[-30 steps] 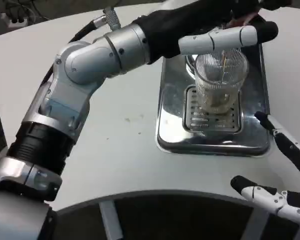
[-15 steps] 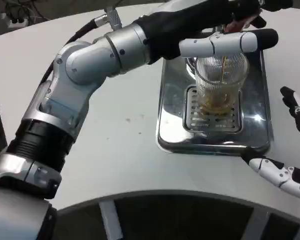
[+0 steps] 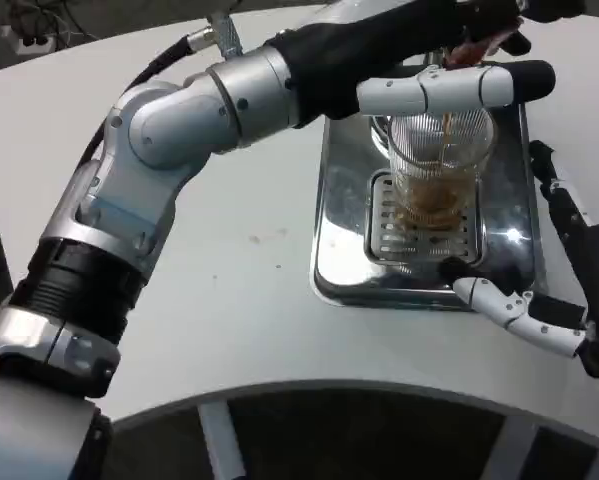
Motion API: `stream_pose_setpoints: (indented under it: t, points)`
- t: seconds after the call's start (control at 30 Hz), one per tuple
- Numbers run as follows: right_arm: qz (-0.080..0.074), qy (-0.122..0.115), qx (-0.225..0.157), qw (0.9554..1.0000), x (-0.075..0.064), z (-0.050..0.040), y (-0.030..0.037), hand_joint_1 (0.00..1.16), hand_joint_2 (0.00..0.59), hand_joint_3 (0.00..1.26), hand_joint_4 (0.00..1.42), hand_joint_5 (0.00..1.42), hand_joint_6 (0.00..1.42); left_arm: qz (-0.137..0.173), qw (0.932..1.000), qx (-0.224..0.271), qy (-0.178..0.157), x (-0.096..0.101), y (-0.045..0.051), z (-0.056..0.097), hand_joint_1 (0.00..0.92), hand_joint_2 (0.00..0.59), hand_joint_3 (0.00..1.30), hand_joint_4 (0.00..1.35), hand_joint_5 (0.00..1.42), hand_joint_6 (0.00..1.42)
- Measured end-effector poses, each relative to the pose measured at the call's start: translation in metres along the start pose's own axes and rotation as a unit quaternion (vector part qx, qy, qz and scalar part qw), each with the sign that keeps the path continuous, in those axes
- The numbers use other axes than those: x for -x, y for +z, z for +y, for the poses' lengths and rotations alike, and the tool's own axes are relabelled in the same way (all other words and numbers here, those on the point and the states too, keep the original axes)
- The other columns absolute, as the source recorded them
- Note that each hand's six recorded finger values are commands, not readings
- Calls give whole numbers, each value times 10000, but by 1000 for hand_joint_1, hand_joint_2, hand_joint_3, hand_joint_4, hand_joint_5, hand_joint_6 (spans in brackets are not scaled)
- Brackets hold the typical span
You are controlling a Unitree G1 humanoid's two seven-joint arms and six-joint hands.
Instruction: Grasp the cup under the faucet to collect the drink, then remove the cup.
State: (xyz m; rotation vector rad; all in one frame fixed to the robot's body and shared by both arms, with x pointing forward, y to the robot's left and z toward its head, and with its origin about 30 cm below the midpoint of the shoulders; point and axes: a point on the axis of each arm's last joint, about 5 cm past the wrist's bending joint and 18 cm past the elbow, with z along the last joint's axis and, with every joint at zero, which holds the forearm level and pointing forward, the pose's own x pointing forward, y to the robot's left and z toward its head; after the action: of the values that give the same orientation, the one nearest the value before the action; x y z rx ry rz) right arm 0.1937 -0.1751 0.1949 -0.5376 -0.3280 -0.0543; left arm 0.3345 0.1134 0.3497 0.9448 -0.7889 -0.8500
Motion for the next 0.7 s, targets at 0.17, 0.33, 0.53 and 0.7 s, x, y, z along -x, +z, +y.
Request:
stream_pose_setpoints:
  t: [0.17, 0.33, 0.53, 0.7]
  points:
    - [-11, -1, -113, 9999, -103, 75, -1, 761, 212, 0, 0, 8, 0, -1, 10000, -64, -30, 5, 13, 7, 0, 130, 124, 62, 173, 156]
    - [19, 1, -167, 9999, -167, 111, -20, 764, 212, 0, 0, 0, 0, 5, 9999, -97, -39, 14, 17, 13, 0, 132, 124, 64, 173, 156]
    - [19, -99, -186, 9998, -262, 143, -24, 765, 212, 0, 0, 0, 0, 8, 9999, -104, -36, 19, 15, 17, 0, 137, 130, 65, 173, 156]
    - [62, -273, -261, 9993, -385, 206, -29, 761, 209, 0, 0, 0, 0, 15, 9999, -107, -39, 24, 8, 17, 0, 137, 132, 65, 173, 156]
